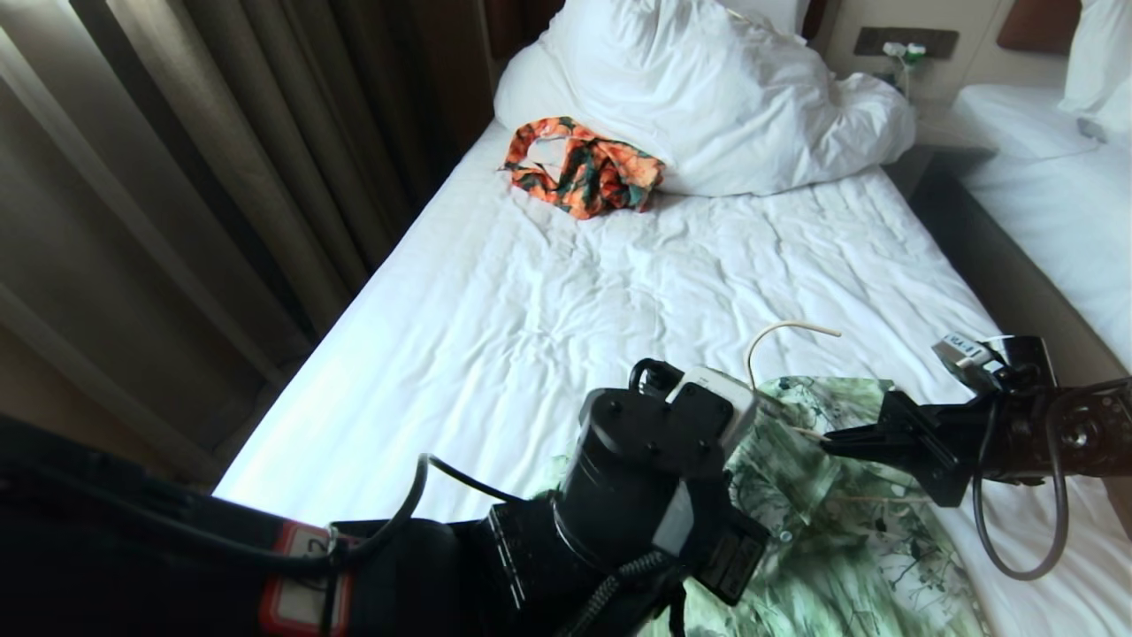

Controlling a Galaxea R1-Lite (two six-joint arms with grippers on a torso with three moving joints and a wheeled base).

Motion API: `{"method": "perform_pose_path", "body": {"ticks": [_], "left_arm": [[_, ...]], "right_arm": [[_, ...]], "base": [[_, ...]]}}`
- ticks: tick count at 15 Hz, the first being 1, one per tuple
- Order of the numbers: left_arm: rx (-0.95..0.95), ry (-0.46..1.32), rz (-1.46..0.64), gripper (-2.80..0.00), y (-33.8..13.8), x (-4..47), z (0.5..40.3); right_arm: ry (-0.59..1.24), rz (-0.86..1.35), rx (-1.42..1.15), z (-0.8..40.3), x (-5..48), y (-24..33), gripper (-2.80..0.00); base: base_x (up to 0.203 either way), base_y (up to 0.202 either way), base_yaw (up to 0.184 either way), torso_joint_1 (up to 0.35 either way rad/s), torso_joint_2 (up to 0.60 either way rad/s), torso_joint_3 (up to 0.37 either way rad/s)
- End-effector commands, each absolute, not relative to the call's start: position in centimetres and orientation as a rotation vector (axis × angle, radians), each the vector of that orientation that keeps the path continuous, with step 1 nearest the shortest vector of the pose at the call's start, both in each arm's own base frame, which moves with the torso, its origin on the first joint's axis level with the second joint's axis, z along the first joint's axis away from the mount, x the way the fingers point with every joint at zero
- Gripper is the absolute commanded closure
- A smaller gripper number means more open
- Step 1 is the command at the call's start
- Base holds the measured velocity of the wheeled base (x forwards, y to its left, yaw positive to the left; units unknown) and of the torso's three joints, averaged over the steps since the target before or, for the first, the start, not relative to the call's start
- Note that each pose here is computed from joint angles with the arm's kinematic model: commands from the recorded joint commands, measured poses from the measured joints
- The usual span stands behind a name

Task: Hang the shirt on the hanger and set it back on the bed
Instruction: Hook the other side of the shirt onto the hanger

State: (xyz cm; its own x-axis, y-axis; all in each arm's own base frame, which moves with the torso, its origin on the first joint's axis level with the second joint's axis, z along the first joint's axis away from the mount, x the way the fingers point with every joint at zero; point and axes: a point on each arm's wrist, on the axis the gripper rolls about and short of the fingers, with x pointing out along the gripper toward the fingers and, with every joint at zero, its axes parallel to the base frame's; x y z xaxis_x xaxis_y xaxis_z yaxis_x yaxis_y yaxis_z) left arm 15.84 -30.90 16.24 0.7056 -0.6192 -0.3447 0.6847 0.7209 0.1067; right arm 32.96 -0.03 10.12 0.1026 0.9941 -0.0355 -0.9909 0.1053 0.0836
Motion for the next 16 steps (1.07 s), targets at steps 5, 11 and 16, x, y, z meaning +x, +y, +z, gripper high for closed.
{"method": "perform_pose_path", "body": {"ticks": [5, 11, 16], "left_arm": [[0.228, 0.254, -0.842, -2.80, -30.4, 19.8, 15.1], [0.236, 0.202, -0.886, -2.80, -31.9, 22.4, 13.7], [0.235, 0.199, -0.890, -2.80, -33.6, 23.5, 12.7]], "right_arm": [[0.078, 1.468, 0.038, 10.2, 33.0, -0.1, 0.00], [0.073, 1.467, 0.033, 10.4, 33.0, -0.2, 0.00], [0.071, 1.467, 0.031, 10.5, 33.0, -0.2, 0.00]], "base": [[0.000, 0.000, 0.000, 0.000, 0.00, 0.000], [0.000, 0.000, 0.000, 0.000, 0.00, 0.000], [0.000, 0.000, 0.000, 0.000, 0.00, 0.000]]}}
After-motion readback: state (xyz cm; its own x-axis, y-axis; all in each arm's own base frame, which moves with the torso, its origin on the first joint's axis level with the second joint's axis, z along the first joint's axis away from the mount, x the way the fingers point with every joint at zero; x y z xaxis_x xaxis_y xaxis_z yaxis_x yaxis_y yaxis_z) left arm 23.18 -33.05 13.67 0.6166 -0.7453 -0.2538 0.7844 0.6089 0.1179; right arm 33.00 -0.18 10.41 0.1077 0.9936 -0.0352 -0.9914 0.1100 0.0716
